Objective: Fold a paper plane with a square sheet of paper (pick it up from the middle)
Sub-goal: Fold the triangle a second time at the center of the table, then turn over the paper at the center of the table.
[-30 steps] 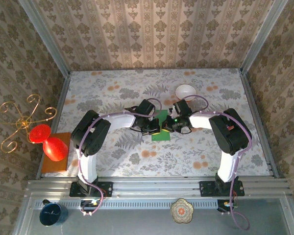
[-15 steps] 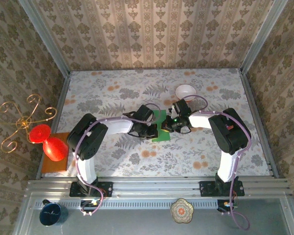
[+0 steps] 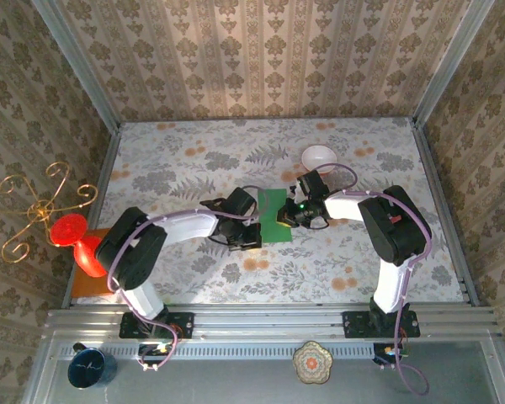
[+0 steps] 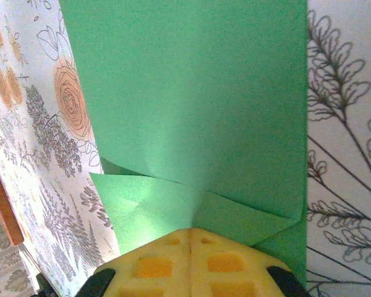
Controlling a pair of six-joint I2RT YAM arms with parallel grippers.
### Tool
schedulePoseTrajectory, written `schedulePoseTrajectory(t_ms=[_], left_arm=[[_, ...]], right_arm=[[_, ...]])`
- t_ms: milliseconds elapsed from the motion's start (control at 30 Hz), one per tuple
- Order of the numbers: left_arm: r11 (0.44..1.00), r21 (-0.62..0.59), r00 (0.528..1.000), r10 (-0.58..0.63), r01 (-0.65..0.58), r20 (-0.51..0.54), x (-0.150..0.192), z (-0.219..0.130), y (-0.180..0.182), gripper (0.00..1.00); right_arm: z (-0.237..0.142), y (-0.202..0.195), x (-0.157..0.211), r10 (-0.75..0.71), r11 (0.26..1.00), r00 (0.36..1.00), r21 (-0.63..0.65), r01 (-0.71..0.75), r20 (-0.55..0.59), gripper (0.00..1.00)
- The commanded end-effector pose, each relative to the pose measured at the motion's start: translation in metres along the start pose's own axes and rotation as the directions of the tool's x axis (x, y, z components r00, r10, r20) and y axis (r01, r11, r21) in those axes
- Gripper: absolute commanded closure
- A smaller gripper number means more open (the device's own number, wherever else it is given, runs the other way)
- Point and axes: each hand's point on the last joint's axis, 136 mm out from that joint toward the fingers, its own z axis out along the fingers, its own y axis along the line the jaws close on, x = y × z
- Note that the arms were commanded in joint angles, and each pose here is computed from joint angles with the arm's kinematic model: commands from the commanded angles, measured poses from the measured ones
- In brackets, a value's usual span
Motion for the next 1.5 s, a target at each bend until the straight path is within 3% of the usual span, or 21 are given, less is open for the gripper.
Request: schedulePoseTrajectory(t_ms=[0, 167, 333, 600, 1467], left_arm=[[0.999, 0.044, 0.991, -0.008, 0.002, 0.130, -0.036, -0.025, -0.017, 0.96], [0.995, 0.100, 0.986, -0.016, 0.000, 0.165, -0.067, -0.022, -0.033, 0.89], [0.996, 0.090, 0.985, -0.026, 0.011, 0.170, -0.088, -0.008, -0.034, 0.87], [0.992, 0.070, 0.977, -0.112, 0.100, 0.181, -0.106, 0.009, -0.009, 0.87], [0.963, -0.033, 0.959, -0.263, 0.267, 0.105, -0.072, 0.041, 0.043, 0.87]], right_arm=[[-0.022, 0.019, -0.006, 0.009, 0.999, 0.999, -0.049, -0.007, 0.043, 0.85], [-0.041, 0.012, -0.017, 0.063, 0.998, 0.990, -0.036, -0.058, 0.128, 0.65], [-0.043, -0.010, -0.017, 0.135, 0.991, 0.980, -0.022, -0.134, 0.147, 0.56], [-0.032, -0.016, -0.013, 0.171, 0.985, 0.980, -0.015, -0.170, 0.104, 0.56], [-0.017, 0.000, -0.006, 0.142, 0.990, 0.987, -0.023, -0.141, 0.081, 0.66]])
